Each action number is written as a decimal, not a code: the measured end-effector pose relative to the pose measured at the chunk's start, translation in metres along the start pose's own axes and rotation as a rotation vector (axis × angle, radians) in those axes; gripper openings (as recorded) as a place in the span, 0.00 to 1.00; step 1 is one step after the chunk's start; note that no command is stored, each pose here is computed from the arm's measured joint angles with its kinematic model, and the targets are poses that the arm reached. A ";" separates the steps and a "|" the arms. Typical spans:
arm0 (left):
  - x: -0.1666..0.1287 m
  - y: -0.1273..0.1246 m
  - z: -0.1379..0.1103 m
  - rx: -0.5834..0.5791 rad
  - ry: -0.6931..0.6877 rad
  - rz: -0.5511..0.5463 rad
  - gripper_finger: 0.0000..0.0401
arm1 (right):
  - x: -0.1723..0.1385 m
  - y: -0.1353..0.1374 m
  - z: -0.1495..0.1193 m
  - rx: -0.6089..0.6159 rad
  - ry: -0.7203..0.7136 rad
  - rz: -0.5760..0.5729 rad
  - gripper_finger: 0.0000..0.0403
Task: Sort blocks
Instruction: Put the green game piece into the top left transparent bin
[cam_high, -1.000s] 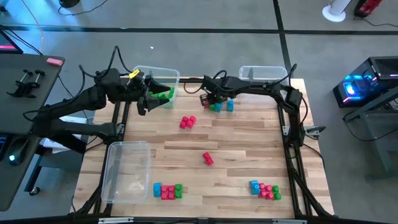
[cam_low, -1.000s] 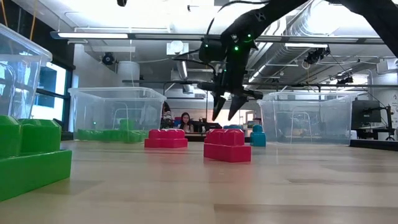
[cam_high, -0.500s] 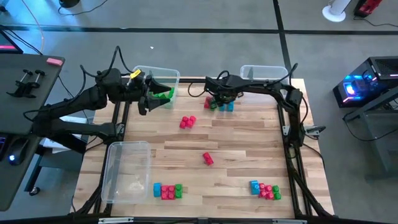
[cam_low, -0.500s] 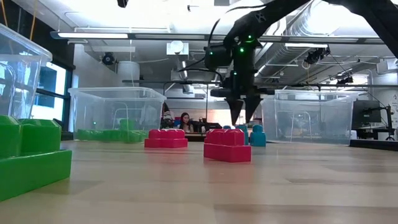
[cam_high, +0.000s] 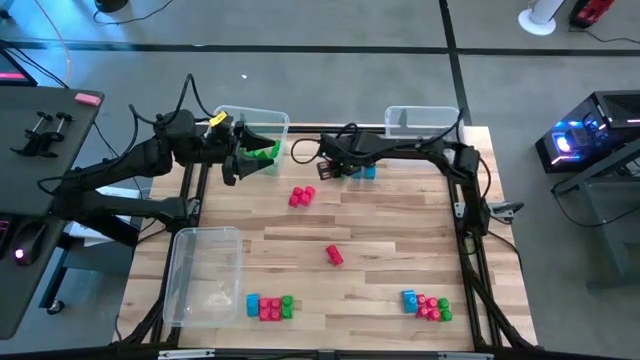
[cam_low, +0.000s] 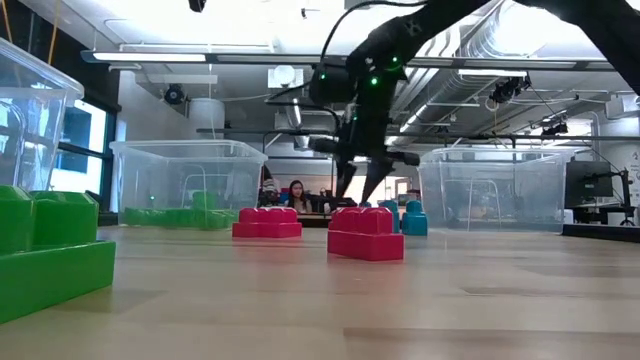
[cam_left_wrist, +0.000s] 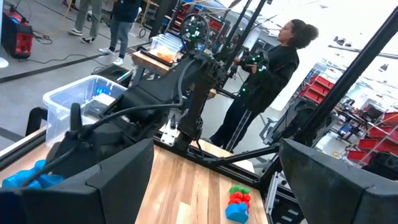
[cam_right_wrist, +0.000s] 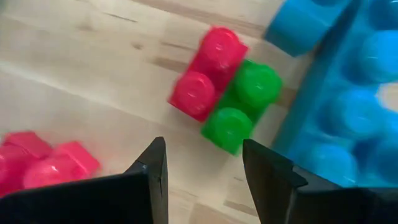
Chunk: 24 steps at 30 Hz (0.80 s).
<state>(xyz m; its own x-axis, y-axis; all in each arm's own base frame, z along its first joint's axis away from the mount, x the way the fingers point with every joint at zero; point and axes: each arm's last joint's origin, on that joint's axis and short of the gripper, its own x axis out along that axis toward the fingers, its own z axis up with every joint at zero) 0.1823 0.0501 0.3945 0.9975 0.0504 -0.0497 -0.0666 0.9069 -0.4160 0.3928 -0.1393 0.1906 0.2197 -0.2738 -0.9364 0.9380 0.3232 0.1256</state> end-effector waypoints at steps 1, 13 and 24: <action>0.000 0.000 0.000 0.002 0.000 0.000 0.83 | 0.001 0.002 0.000 0.007 -0.006 0.012 0.32; 0.000 0.000 0.000 0.007 0.005 0.000 0.83 | 0.013 -0.004 0.000 0.056 -0.017 -0.084 0.32; 0.000 0.001 -0.002 0.015 0.020 0.005 0.83 | 0.017 -0.011 0.001 0.064 -0.019 -0.140 0.32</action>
<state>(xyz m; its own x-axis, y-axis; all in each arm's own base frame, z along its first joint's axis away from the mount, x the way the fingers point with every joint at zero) 0.1823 0.0500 0.3925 0.9964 0.0473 -0.0698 -0.0715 0.9130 -0.4017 0.3868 -0.1485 0.1739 0.0904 -0.3294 -0.9399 0.9748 0.2227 0.0157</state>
